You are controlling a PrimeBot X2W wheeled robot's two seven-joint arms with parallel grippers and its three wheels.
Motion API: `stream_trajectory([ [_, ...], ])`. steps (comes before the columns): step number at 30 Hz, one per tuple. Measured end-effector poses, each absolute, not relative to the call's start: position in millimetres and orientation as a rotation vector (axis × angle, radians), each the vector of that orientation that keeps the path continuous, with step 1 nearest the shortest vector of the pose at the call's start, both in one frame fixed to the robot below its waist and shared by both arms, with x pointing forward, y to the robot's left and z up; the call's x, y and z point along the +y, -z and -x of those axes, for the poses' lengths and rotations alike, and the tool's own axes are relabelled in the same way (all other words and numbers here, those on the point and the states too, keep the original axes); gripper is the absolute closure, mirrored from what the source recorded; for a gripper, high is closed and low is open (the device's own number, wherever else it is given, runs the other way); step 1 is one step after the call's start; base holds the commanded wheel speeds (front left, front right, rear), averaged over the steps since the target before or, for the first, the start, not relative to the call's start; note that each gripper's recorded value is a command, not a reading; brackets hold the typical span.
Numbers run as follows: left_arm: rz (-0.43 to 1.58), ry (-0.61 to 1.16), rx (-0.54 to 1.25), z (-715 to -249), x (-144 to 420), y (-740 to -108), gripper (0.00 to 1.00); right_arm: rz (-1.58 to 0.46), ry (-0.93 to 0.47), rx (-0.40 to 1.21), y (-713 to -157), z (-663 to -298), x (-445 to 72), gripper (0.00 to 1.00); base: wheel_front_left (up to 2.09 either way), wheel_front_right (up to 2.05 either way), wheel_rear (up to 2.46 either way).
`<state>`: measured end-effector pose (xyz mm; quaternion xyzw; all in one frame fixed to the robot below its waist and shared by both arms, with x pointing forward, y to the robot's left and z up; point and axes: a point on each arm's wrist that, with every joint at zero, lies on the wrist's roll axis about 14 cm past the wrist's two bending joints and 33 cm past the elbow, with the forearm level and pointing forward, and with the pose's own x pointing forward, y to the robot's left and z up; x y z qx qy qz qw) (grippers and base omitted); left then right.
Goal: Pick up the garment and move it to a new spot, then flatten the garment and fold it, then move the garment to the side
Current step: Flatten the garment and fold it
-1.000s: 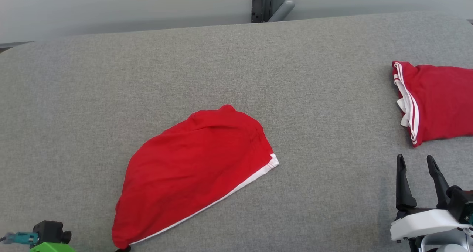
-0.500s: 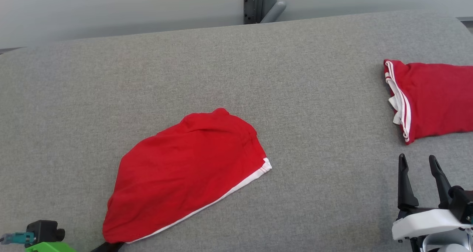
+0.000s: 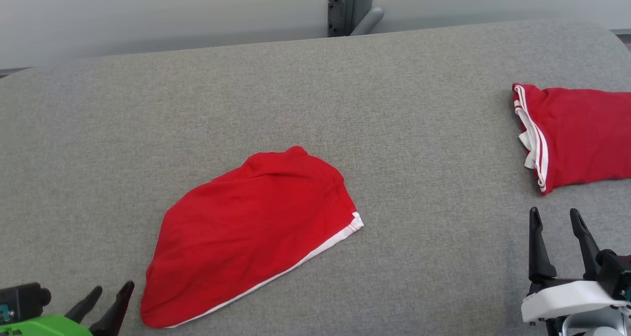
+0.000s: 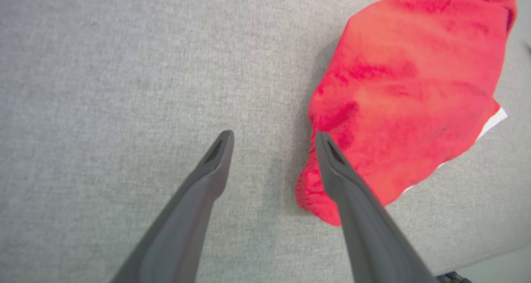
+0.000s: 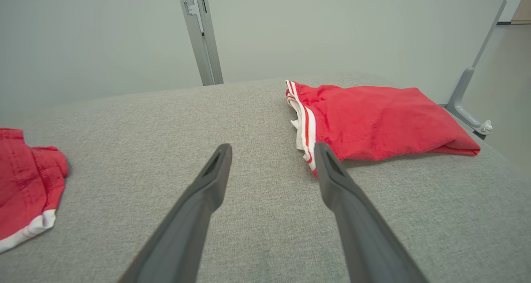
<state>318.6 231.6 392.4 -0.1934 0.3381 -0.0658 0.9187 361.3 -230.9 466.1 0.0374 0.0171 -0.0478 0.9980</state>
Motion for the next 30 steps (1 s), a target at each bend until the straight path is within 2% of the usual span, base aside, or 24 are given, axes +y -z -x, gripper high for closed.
stream_trajectory([
  [4, 0.361, 0.221, 0.539, -345, 202, -422, 0.0, -0.073, 0.105, 0.025, -469, -359, -234, 0.0, 0.0, 0.0, 0.0],
  [7, 0.367, 0.301, 0.519, -349, 171, -427, 0.0, -0.073, 0.11, 0.025, -470, -357, -235, 0.0, 0.0, 0.0, 0.0],
  [12, 0.308, 0.38, 0.517, -367, 146, -427, 0.0, -0.073, 0.119, 0.028, -469, -355, -238, 0.0, 0.0, 0.0, 0.0],
  [16, 0.295, 0.432, 0.592, -370, 130, -413, 0.0, -0.073, 0.129, 0.027, -469, -354, -241, 0.0, 0.0, 0.0, 0.0],
  [20, 0.27, 0.426, 0.667, -374, 130, -392, 0.0, -0.072, 0.142, 0.025, -470, -352, -245, 0.0, 0.0, 0.0, 0.0],
  [30, 0.251, 0.41, 0.647, -389, 132, -383, 0.0, -0.073, 0.185, 0.018, -473, -342, -258, 0.0, 0.0, 0.0, 0.0],
])
